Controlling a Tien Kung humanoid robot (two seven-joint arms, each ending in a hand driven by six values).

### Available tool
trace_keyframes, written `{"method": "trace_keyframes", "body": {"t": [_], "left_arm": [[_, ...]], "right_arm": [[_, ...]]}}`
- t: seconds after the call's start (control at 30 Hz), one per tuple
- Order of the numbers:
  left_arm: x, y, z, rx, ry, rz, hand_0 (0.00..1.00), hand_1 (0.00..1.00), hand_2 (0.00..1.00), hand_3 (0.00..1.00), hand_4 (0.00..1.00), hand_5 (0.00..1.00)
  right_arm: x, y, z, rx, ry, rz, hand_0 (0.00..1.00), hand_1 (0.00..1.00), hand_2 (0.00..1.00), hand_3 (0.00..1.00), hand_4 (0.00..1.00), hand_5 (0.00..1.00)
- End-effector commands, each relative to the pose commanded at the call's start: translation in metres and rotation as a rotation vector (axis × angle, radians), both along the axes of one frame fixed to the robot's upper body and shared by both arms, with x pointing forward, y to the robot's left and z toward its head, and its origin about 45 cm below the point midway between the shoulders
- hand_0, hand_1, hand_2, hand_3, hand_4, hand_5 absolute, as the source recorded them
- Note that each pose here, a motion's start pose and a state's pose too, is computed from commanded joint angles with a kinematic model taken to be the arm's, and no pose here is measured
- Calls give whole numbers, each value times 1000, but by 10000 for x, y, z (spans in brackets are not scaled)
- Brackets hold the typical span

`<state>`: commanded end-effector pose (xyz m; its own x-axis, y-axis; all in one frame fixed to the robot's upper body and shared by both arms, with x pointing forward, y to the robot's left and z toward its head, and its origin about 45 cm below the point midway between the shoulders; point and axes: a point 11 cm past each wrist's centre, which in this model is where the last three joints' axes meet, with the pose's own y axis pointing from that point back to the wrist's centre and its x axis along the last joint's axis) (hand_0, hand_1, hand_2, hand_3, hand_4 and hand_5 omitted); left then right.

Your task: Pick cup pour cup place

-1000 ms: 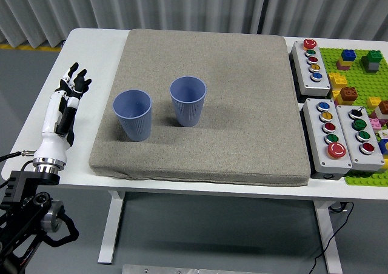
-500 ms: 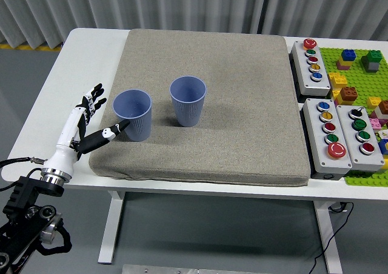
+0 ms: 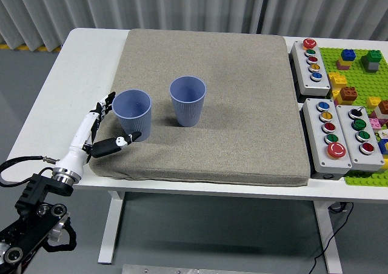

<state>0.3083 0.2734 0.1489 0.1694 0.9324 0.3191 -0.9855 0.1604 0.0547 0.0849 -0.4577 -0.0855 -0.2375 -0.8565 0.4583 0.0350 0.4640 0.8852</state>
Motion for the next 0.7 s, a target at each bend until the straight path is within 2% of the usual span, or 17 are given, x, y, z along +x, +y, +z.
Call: {"method": "trace_keyframes", "body": {"t": [0.17, 0.47, 0.7], "left_arm": [[97, -56, -2, -14, 3, -11, 989, 961, 998, 998, 972, 260], [164, -155, -64, -28, 22, -31, 985, 956, 998, 998, 973, 272], [225, -188, -56, -17, 21, -46, 981, 955, 998, 998, 974, 276]], "right_arm": [[-2, 5, -2, 1, 1, 0, 640, 606, 510, 589, 2, 2], [-20, 11, -8, 2, 6, 1, 640, 605, 510, 588, 2, 2], [-21, 14, -9, 3, 6, -1, 641, 605, 510, 588, 2, 2]]}}
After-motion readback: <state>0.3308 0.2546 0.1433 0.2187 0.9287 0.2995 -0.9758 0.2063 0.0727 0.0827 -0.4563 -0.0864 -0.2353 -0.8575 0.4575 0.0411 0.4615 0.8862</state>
